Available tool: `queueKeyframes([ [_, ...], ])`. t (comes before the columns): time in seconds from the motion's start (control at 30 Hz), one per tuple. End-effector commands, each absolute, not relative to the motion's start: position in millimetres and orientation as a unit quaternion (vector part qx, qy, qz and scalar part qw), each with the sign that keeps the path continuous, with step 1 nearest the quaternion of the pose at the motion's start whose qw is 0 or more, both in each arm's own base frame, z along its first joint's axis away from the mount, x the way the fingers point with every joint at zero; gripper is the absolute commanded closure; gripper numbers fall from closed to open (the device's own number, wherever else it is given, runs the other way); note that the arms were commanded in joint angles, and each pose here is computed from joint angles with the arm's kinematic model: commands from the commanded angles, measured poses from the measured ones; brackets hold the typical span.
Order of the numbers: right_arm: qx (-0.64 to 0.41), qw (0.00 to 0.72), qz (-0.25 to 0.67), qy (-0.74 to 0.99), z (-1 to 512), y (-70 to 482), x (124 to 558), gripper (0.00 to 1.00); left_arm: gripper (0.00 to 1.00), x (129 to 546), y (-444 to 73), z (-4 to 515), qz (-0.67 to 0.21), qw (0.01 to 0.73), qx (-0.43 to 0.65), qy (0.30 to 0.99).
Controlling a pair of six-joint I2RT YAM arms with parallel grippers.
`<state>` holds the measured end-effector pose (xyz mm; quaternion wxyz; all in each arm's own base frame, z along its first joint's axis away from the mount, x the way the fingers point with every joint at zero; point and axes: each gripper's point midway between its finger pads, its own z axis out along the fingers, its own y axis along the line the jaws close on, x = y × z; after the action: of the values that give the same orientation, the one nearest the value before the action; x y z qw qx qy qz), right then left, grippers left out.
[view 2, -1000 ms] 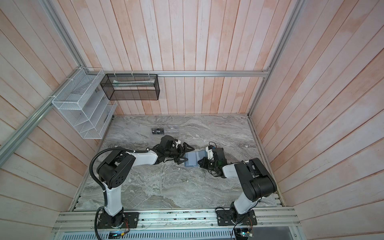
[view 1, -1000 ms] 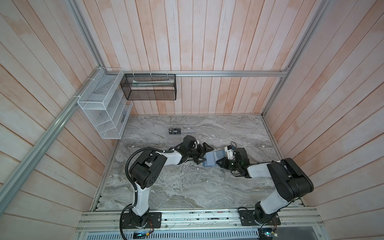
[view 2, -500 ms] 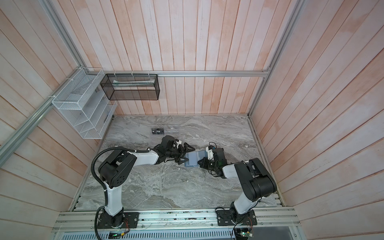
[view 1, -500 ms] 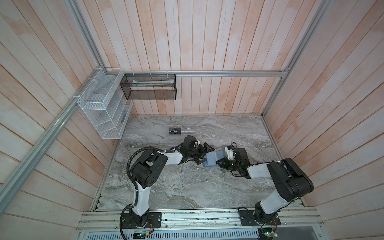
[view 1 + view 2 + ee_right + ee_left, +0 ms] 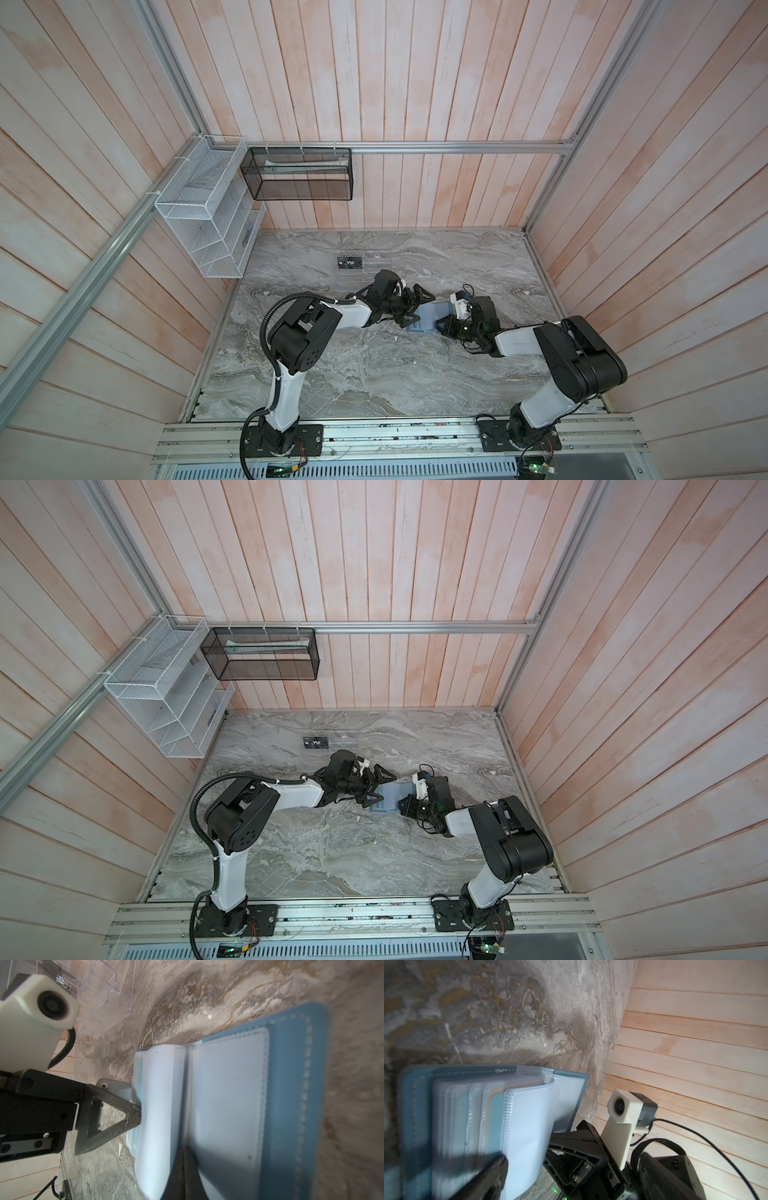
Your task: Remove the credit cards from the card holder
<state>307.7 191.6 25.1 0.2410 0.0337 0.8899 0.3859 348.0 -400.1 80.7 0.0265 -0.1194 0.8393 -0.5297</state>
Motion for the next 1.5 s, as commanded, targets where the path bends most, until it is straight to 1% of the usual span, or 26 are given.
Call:
queueKeyframes([
  [0.0,0.035,0.234,0.392,0.889,23,190,304,1.00,0.00,348,-405,71,-0.531,0.017,-0.120,0.839],
  [0.27,0.033,0.248,0.392,0.886,35,183,304,1.00,0.00,350,-415,73,-0.534,0.014,-0.116,0.837],
  [0.77,0.061,0.271,0.371,0.886,40,149,303,1.00,0.00,350,-429,79,-0.541,0.012,-0.112,0.834],
  [1.03,0.056,0.275,0.391,0.877,52,155,306,1.00,0.00,349,-431,82,-0.543,0.014,-0.110,0.832],
  [1.47,0.056,0.246,0.421,0.871,36,174,309,1.00,0.00,353,-435,95,-0.558,0.018,-0.114,0.822],
])
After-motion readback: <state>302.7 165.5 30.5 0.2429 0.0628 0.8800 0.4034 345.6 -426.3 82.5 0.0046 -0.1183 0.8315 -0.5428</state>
